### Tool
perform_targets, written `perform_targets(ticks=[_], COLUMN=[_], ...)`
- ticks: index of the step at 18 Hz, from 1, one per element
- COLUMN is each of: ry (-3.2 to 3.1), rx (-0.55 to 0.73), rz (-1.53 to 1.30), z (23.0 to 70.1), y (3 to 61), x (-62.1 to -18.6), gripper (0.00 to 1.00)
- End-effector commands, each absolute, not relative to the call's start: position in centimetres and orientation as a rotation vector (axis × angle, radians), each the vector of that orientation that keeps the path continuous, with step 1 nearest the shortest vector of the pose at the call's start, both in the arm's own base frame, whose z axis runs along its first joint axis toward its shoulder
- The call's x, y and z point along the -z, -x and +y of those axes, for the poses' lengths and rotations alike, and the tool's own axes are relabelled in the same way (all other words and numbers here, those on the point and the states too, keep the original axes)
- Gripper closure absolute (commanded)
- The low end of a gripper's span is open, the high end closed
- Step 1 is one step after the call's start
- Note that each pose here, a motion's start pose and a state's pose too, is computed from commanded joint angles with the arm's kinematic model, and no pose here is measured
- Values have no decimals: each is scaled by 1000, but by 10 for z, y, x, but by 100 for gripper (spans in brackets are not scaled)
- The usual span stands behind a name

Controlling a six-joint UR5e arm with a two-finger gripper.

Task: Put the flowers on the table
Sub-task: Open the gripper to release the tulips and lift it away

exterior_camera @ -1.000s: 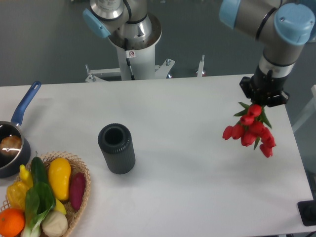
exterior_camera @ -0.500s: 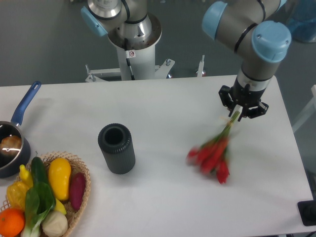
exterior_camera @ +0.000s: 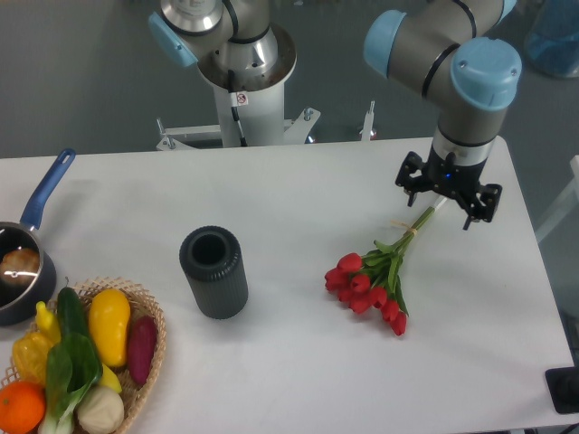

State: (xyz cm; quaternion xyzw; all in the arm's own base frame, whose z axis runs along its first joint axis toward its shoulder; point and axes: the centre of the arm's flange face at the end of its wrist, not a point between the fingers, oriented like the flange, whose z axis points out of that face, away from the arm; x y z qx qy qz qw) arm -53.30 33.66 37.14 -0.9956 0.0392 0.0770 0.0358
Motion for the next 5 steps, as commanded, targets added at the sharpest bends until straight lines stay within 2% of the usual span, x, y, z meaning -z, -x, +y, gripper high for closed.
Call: perform_targets(ticks=[5], ry=[3065], rx=[-233], rz=[131], z=[339], y=[533], x=[-365], gripper=[0])
